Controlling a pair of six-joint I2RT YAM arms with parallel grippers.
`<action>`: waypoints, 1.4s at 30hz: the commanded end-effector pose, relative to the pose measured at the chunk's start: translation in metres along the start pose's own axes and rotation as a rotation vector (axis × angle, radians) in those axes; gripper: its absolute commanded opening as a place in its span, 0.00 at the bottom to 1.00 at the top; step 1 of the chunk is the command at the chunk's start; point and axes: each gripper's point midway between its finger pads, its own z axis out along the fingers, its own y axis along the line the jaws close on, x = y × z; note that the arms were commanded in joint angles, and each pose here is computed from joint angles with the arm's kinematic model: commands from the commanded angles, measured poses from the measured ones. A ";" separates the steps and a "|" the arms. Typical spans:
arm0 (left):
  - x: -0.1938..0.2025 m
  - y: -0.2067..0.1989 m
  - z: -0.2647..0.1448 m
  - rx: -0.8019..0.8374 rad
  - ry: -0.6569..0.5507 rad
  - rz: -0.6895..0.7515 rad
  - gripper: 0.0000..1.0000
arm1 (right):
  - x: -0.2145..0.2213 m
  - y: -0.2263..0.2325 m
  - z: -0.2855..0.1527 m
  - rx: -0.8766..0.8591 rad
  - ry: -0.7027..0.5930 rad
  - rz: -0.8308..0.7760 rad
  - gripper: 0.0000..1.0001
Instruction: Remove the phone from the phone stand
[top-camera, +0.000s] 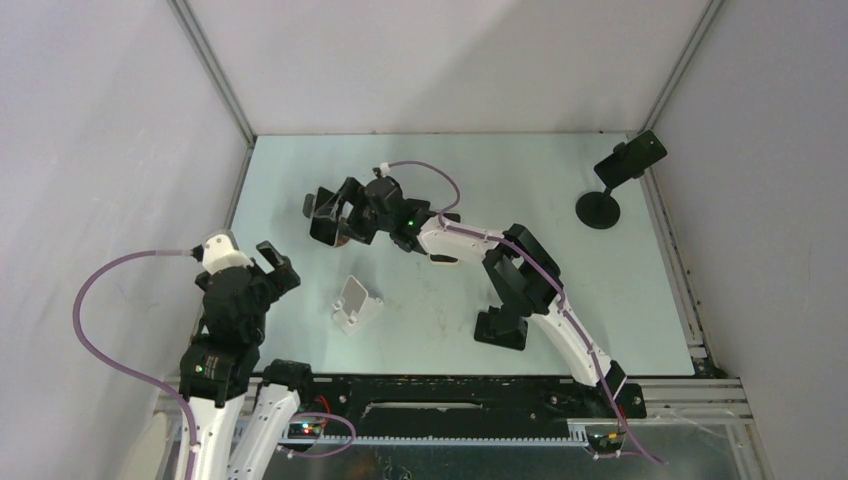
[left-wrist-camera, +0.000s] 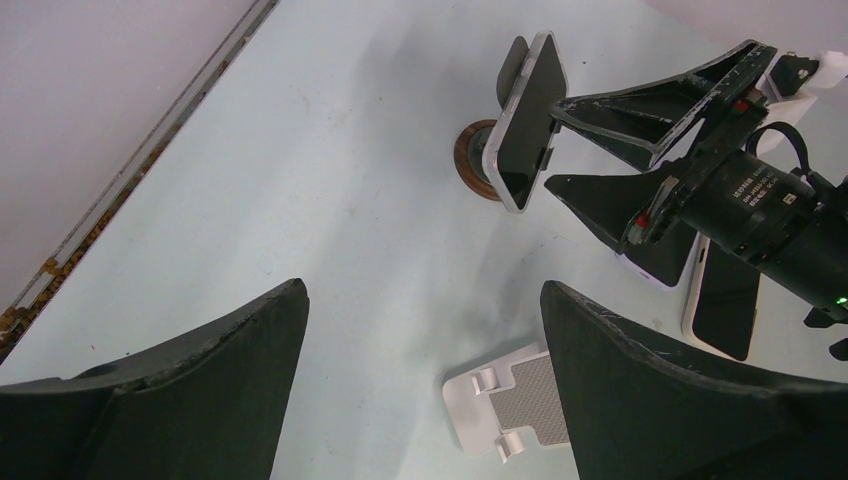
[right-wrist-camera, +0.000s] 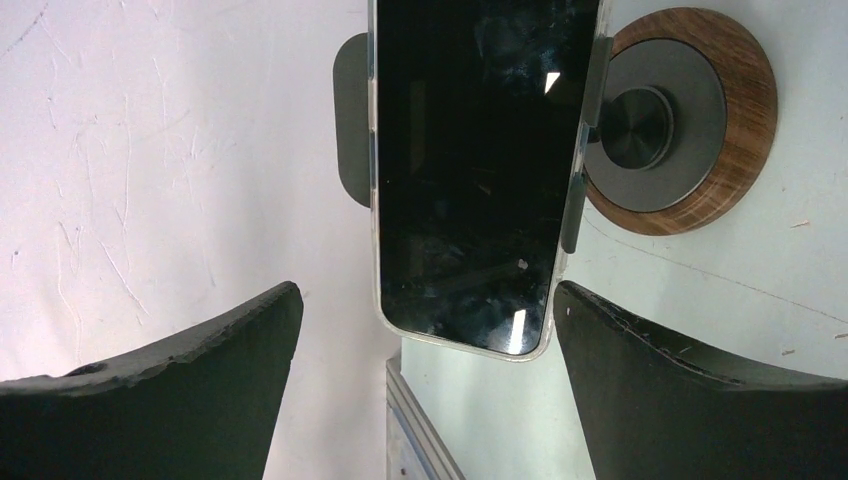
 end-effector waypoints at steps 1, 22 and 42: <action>-0.004 0.002 0.003 -0.014 -0.028 0.005 0.93 | -0.001 -0.005 0.004 -0.004 -0.015 0.009 0.99; -0.004 0.003 0.003 -0.016 -0.029 0.005 0.94 | 0.005 0.007 0.012 -0.100 0.001 0.035 0.99; -0.004 0.002 0.003 -0.010 -0.028 0.006 0.94 | 0.008 0.006 0.021 -0.080 0.015 0.048 0.99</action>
